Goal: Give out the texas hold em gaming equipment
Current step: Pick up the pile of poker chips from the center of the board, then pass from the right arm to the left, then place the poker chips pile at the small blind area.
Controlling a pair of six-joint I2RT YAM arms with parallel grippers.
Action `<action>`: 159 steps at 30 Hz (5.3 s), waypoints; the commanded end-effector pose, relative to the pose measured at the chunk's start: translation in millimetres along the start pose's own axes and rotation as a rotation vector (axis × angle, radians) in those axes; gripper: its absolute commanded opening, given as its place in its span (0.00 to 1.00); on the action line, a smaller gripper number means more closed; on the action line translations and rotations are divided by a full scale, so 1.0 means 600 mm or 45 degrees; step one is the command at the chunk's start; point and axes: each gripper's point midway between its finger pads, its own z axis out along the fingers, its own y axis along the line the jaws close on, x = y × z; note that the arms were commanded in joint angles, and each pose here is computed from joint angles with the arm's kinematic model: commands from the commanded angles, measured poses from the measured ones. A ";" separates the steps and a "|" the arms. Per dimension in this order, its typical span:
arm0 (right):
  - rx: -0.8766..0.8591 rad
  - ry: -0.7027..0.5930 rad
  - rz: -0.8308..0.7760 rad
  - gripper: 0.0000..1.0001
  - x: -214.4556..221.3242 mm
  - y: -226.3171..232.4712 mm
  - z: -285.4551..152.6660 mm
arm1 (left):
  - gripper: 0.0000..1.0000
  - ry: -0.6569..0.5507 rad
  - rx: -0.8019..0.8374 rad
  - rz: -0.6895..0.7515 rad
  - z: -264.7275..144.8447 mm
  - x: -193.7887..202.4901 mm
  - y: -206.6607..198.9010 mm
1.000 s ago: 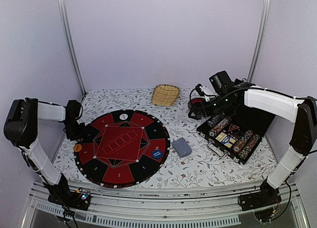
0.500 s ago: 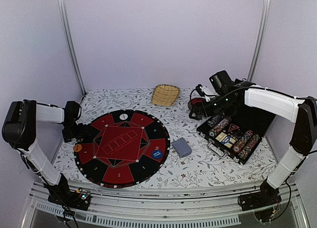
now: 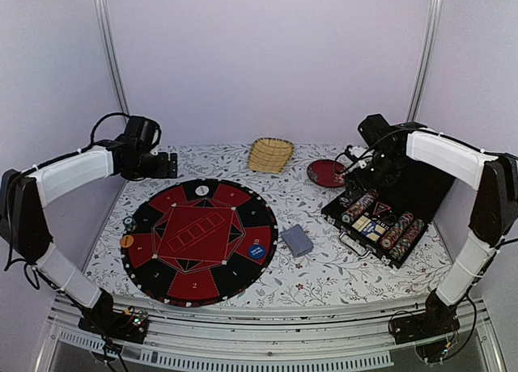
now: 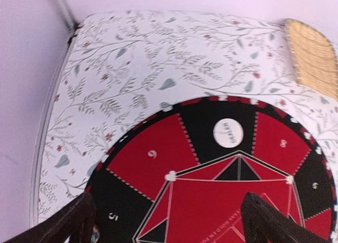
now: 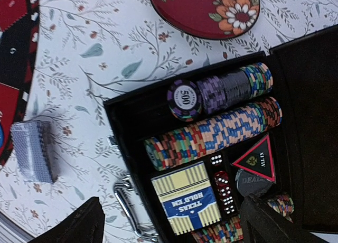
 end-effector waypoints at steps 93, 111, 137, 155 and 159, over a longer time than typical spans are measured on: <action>-1.524 0.056 -0.157 0.02 -0.041 0.499 -0.085 | 0.71 -0.629 0.809 1.430 -0.241 0.167 -0.495; -1.498 0.052 -0.160 0.02 -0.042 0.497 -0.083 | 0.00 -0.546 0.831 1.383 -0.223 0.169 -0.477; -1.216 0.045 0.007 0.74 -0.036 0.412 0.000 | 0.00 -0.150 0.920 1.380 -0.181 0.283 -0.423; -0.513 -0.040 0.103 0.93 -0.040 0.238 0.042 | 0.00 0.473 0.917 1.179 -0.096 0.438 -0.402; -0.495 -0.048 0.107 0.93 -0.035 0.230 0.037 | 0.00 0.487 0.909 1.192 -0.085 0.447 -0.402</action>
